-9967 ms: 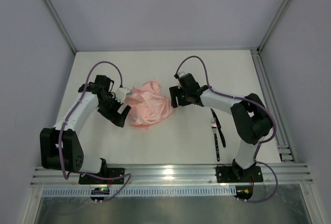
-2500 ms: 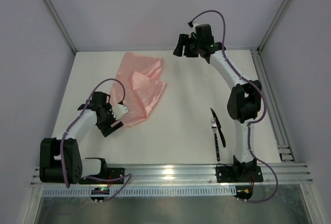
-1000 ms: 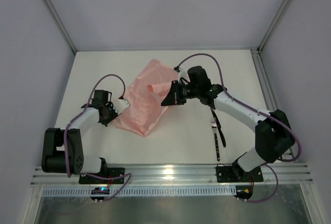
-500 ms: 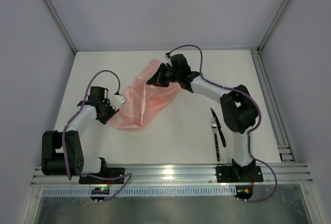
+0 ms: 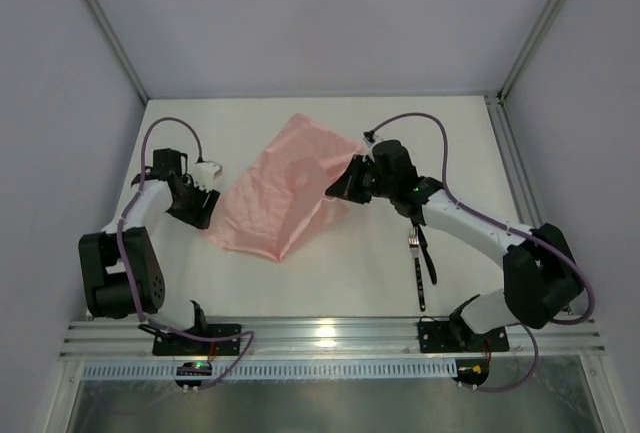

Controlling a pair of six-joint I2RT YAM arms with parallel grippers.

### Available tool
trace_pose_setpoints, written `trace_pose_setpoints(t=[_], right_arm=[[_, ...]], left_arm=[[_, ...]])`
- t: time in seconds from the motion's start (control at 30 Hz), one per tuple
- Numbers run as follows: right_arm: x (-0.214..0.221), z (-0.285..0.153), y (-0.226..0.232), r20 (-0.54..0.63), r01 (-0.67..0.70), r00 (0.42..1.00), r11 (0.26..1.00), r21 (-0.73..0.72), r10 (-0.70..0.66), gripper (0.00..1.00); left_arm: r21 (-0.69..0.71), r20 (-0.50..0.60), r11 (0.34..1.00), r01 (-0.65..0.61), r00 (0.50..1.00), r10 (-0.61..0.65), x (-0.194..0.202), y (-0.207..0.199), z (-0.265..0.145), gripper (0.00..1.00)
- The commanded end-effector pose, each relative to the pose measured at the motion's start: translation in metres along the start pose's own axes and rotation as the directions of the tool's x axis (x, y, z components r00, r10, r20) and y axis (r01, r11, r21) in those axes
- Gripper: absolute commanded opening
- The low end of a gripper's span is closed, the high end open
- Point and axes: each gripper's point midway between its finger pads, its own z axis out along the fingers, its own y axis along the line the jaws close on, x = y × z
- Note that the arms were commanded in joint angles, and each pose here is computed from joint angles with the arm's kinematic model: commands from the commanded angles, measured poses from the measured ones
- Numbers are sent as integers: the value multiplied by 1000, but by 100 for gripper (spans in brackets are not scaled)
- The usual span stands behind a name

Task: Fold the napkin into a case and place the utensils inside
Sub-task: Flatten out the crumpled napkin at the center of the board.

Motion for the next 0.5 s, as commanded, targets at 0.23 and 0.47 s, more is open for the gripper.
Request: trace_pose_setpoints(t=[0.23,0.47], right_arm=[[25,-30,-41,61,22,998,995,97,-28,4],[33,-32,-51,64,7,998,994,113,-14,4]], left_arm=[[4,-196,991,134,972,-130,26,-5,38,62],[8,-290,996,92,953,-86,37,-28,54,50]])
